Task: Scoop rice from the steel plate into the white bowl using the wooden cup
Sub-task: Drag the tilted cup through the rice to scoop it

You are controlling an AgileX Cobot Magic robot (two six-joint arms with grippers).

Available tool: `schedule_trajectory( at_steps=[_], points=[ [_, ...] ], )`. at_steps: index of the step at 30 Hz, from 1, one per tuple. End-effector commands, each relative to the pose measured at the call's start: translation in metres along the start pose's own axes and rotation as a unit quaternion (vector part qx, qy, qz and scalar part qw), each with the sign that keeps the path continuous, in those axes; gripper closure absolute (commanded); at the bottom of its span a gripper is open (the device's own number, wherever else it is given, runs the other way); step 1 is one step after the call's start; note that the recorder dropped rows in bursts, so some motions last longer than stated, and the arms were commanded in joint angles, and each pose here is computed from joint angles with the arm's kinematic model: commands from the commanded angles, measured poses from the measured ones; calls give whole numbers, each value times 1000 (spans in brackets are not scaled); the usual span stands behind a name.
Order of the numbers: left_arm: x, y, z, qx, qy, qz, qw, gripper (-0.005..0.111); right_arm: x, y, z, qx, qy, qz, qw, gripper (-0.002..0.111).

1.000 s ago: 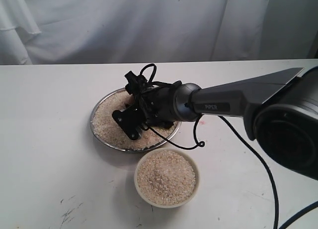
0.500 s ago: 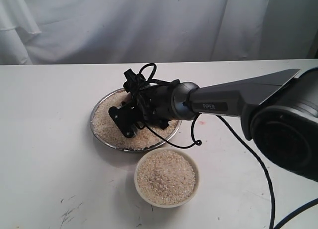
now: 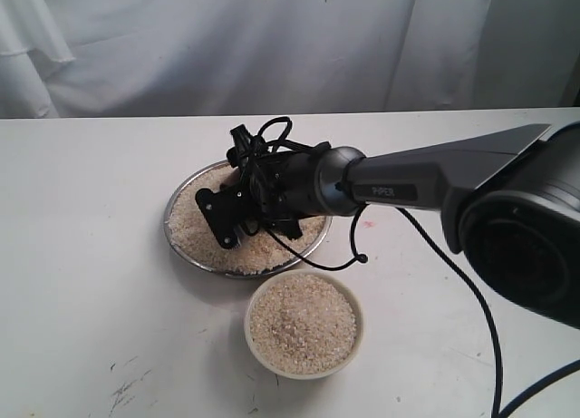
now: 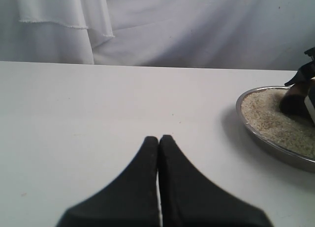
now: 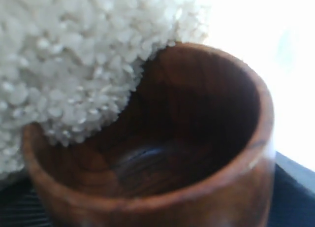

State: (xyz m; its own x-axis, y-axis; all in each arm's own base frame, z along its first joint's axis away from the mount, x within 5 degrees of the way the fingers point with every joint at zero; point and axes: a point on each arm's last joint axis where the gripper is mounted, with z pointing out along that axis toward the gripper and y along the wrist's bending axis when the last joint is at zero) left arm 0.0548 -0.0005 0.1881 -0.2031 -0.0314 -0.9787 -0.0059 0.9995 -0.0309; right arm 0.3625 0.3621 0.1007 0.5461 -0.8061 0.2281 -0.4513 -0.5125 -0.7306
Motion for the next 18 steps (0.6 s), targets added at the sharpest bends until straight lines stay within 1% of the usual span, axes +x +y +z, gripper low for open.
schedule_trajectory(
  at_steps=[1, 18],
  points=[
    [1, 0, 0, 1, -3, -2, 1000, 107, -8, 6, 4, -8, -34, 36, 999, 108],
    [1, 0, 0, 1, -3, -2, 1000, 107, -11, 6, 4, -13, -48, 55, 997, 108]
  ],
)
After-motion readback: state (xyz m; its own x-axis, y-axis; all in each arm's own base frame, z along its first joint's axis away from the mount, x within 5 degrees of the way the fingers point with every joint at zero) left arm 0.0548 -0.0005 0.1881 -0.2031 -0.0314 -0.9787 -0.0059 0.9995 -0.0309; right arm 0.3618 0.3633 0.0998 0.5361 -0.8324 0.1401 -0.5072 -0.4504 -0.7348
